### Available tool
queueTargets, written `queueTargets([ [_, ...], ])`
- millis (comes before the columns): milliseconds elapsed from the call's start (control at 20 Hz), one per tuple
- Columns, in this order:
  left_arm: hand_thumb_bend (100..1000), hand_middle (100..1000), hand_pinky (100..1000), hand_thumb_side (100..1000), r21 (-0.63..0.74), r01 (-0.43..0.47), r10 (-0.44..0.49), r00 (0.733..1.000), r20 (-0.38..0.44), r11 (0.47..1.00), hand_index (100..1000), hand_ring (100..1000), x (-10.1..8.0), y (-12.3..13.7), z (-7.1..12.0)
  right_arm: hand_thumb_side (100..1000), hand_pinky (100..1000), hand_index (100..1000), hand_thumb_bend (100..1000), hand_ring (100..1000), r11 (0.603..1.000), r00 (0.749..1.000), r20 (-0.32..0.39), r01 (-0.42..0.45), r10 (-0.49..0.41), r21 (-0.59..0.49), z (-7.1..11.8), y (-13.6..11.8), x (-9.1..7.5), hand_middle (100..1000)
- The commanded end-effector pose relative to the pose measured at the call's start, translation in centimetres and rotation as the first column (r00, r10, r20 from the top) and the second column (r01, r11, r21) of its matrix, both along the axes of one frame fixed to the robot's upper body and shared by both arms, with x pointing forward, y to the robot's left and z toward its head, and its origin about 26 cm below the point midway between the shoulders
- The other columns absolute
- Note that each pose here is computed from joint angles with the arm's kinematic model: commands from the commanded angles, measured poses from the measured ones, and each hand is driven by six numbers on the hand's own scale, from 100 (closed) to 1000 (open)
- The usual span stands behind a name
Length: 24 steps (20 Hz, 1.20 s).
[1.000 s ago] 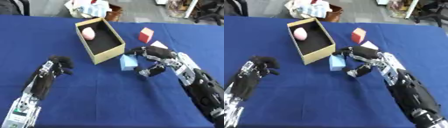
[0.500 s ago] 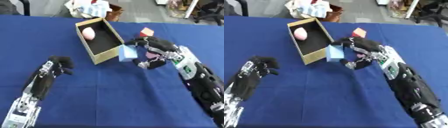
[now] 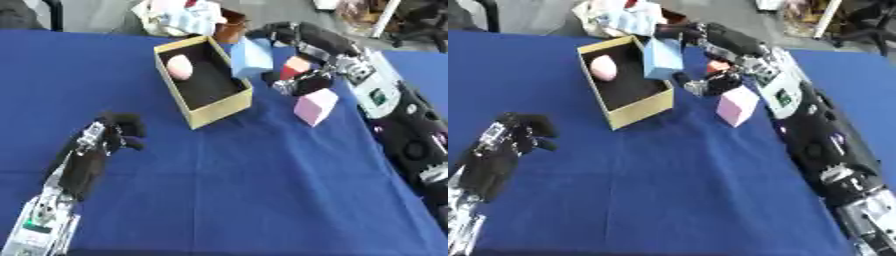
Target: Pick up objects on the table and place them in the box.
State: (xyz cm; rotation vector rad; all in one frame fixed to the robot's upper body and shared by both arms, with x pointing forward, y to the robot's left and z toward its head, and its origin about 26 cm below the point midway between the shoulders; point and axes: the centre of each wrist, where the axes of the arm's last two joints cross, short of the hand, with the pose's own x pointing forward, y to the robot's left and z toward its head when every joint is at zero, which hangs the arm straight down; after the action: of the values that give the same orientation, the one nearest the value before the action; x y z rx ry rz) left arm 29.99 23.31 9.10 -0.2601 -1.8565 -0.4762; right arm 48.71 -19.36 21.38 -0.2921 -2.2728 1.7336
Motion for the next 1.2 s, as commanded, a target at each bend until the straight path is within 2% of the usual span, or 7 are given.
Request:
queueTargets([
  [50,100,646,640,934,-0.003,0.027,-0.027,0.999,0.036,1.000,754,699,0.2,-0.5,1.0,100,758,930,100,621,0.996,0.999,0.014,-0.046,0.047,-0.082,1.5,0.2,0.9,376],
  [400,100,646,639,930,-0.010,0.065,-0.065,0.997,0.051,0.998,754,699,0.4,-1.2,1.5,100,775,939,100,659,0.984,1.000,-0.017,-0.008,0.005,-0.178,0.4,2.8,1.8,434],
  [650,100,646,640,928,-0.013,0.090,-0.089,0.995,0.056,0.996,754,700,0.4,-1.7,1.7,100,789,960,100,689,0.972,0.998,-0.063,0.015,-0.030,-0.236,-2.6,4.5,1.9,499],
  [800,100,645,639,927,-0.015,0.096,-0.095,0.994,0.057,0.995,754,700,0.5,-1.8,1.8,100,803,975,100,730,0.949,0.997,-0.067,0.017,-0.040,-0.316,-4.0,5.6,1.7,552],
  [900,100,645,639,927,-0.016,0.099,-0.098,0.993,0.058,0.995,754,700,0.5,-1.9,1.8,100,821,998,100,771,0.920,0.996,-0.072,0.015,-0.047,-0.391,-4.8,6.2,1.6,628],
  [1050,100,644,639,925,-0.017,0.101,-0.100,0.993,0.058,0.995,754,700,0.5,-1.9,1.8,171,831,1000,100,794,0.887,0.996,-0.076,0.013,-0.054,-0.462,-5.5,6.7,1.5,700],
  [1200,100,644,640,927,-0.017,0.100,-0.099,0.993,0.057,0.995,754,700,0.5,-1.9,1.8,267,836,1000,100,807,0.885,0.997,-0.061,0.016,-0.051,-0.466,-5.3,6.9,1.5,755],
])
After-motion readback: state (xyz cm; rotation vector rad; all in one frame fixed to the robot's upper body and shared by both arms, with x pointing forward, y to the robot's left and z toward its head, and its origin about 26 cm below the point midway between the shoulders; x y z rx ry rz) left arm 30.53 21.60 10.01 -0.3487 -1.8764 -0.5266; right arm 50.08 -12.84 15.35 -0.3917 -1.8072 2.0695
